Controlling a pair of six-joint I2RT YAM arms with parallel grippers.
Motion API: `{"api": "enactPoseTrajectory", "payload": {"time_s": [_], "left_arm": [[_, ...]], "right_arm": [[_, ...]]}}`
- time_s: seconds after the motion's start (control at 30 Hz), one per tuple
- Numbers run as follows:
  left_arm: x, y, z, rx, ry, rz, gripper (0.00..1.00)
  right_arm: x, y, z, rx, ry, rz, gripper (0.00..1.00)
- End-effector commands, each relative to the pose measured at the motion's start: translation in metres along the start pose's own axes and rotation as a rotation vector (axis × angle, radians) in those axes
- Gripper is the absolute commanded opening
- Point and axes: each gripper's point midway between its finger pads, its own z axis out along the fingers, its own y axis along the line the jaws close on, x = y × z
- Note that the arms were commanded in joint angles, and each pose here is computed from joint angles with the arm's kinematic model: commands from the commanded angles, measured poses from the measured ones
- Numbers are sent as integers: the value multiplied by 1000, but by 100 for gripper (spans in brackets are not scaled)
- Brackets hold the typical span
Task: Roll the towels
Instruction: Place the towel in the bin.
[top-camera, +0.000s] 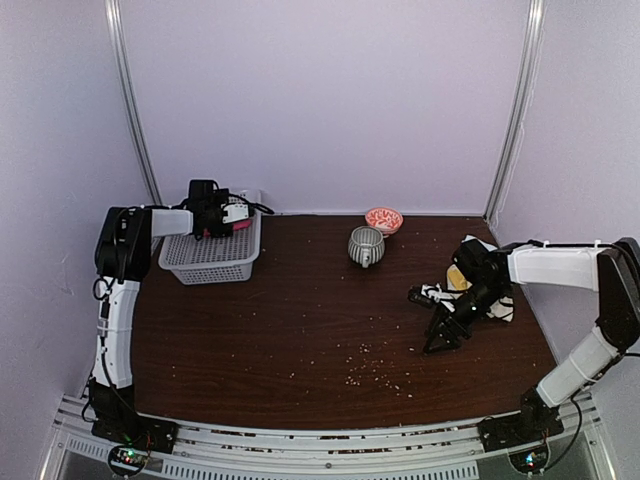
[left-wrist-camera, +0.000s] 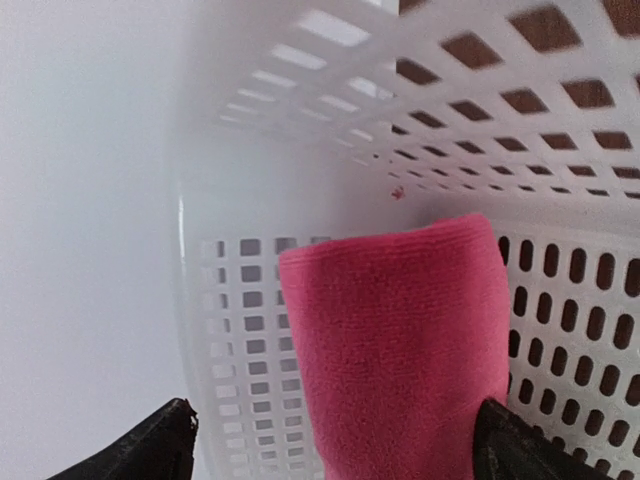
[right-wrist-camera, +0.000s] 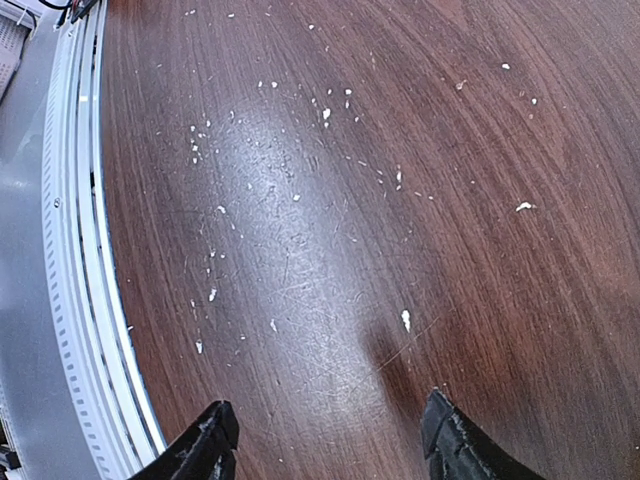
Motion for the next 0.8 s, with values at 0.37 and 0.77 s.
{"api": "enactPoseTrajectory", "payload": {"time_s": [0.37,0.77], "left_arm": [[-1,-5,-2,19,-9,37,98],[-17,-1,-26,82,-57,-14,98]], "right_arm": [[-5,0,-5,-3,-4,-12,65],[-8,5,-10,-17,-15,-32,66]]}}
